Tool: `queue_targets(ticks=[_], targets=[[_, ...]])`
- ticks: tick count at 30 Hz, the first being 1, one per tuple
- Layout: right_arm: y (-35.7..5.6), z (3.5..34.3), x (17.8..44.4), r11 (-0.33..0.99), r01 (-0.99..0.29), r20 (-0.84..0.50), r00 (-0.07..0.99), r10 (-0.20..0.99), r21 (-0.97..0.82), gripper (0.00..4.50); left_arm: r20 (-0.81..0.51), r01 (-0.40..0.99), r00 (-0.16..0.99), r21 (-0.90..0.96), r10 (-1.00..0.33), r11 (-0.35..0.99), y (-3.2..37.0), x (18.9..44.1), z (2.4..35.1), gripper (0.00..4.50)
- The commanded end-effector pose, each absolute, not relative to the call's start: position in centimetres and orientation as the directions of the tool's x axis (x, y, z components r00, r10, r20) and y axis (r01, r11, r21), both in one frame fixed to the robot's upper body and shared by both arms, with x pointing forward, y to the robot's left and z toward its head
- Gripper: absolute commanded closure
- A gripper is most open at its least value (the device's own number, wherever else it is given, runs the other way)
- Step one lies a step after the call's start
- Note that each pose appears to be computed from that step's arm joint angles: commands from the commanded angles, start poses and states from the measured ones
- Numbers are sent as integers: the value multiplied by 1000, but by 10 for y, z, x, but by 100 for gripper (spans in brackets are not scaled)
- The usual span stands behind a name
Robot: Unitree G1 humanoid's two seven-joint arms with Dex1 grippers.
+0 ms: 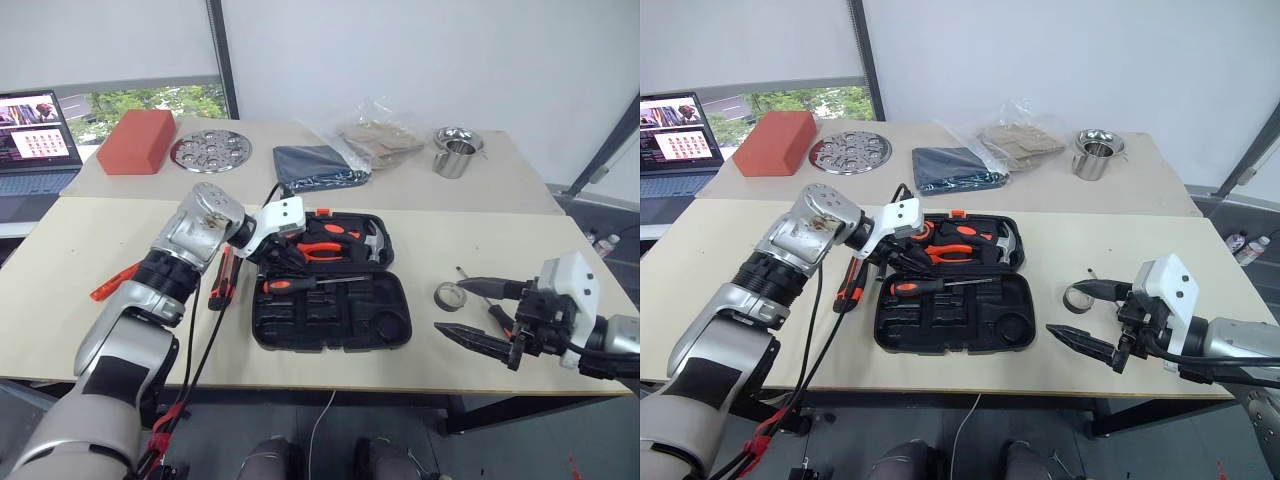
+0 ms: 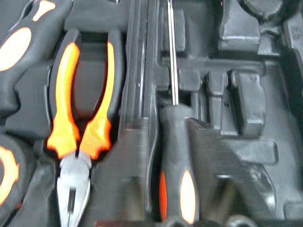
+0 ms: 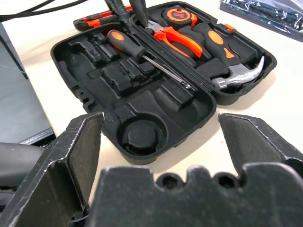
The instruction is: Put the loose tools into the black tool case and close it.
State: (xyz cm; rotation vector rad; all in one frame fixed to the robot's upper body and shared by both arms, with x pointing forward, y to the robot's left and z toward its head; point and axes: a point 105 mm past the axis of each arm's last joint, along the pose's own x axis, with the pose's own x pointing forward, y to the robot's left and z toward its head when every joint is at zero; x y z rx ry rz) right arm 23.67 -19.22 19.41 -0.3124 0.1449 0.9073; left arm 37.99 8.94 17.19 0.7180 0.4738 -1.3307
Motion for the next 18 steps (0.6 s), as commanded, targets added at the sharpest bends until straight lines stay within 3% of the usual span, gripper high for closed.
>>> queue_targets(ticks=[1, 9, 14, 18], targets=[[-188, 201, 236, 563, -794, -227, 606, 762, -230, 0, -684, 973, 203, 222, -701, 64, 86, 381, 170, 446], [-192, 202, 240, 594, -771, -215, 635, 742, -228, 0, -829, 968, 150, 234, -539, -89, 93, 368, 111, 446], [-208, 195, 238, 665, -712, -224, 702, 676, -225, 0, -783, 965, 196, 262, -590, -28, 92, 376, 120, 446], [-221, 191, 235, 706, -674, -227, 738, 635, -216, 0, -697, 973, 142, 229, -702, -30, 81, 371, 144, 446]])
